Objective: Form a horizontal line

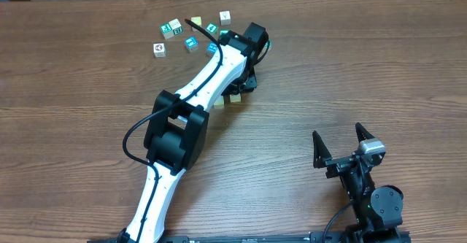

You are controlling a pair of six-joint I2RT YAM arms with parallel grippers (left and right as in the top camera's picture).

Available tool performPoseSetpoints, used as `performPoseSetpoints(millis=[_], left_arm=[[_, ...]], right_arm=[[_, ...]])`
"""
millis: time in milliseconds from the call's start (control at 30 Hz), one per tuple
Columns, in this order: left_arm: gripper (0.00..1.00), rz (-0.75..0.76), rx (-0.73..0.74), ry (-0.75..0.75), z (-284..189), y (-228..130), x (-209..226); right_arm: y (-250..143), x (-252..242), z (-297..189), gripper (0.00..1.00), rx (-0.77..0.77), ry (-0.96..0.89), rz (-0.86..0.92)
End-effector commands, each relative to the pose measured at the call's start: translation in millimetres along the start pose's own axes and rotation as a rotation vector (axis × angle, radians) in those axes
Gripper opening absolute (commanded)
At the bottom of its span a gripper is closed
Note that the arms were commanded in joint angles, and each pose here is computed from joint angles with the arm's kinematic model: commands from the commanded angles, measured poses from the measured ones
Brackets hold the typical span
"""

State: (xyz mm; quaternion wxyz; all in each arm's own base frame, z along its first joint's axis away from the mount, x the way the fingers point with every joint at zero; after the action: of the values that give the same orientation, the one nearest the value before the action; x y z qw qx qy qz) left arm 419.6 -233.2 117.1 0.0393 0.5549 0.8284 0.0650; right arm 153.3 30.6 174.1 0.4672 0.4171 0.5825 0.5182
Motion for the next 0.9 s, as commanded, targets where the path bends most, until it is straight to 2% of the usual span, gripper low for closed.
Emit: performPoseSetpoints(millis=[0,100,167,267,500,867], left_arm=[[0.47,-0.019,-0.103,-0.101,-48.3,23.6,-7.8],[0.47,-0.024,-0.125,-0.13,-64.6,28.3,-10.8],[0.41,-0.018,-0.124,-0.137,-66.1,26.0,-13.4],[0.06,-0.003,-0.114,-0.128,-61.3,19.0,-16.6],[0.04,0.034,-0.075,-0.112,-39.2,1.3,-24.5],[0.04,-0.009,-0.087,-0.058,-4.9,-6.1,-19.3]], right_arm=[[-2.4,-0.9,0.2,1.0,-0.001,-0.009,-0.005],[-2.4,-0.9,0.2,1.0,-0.001,-0.009,-0.005],[-2.4,-0.9,0.2,1.0,-0.001,-0.009,-0.004],[-2.4,-0.9,0.2,1.0,-0.001,-0.009,-0.004],[-2.4,-0.9,0.2,1.0,-0.001,-0.009,-0.005],[-2.4,-0.9,0.2,1.0,-0.001,-0.009,-0.005]])
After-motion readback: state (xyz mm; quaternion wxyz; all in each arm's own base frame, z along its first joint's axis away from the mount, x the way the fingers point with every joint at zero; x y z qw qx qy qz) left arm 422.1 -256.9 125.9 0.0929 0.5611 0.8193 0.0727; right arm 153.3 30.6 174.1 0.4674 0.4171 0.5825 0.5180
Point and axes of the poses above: each gripper's point midway between its finger pads, its own z axis out along the fingers, its own x axis along the line the jaws close on, y = z × x, the point moved 9 cm from there along -z, back along the fingers, and after that the axes turned 12 degrees about -z, right-handed, at the moved point
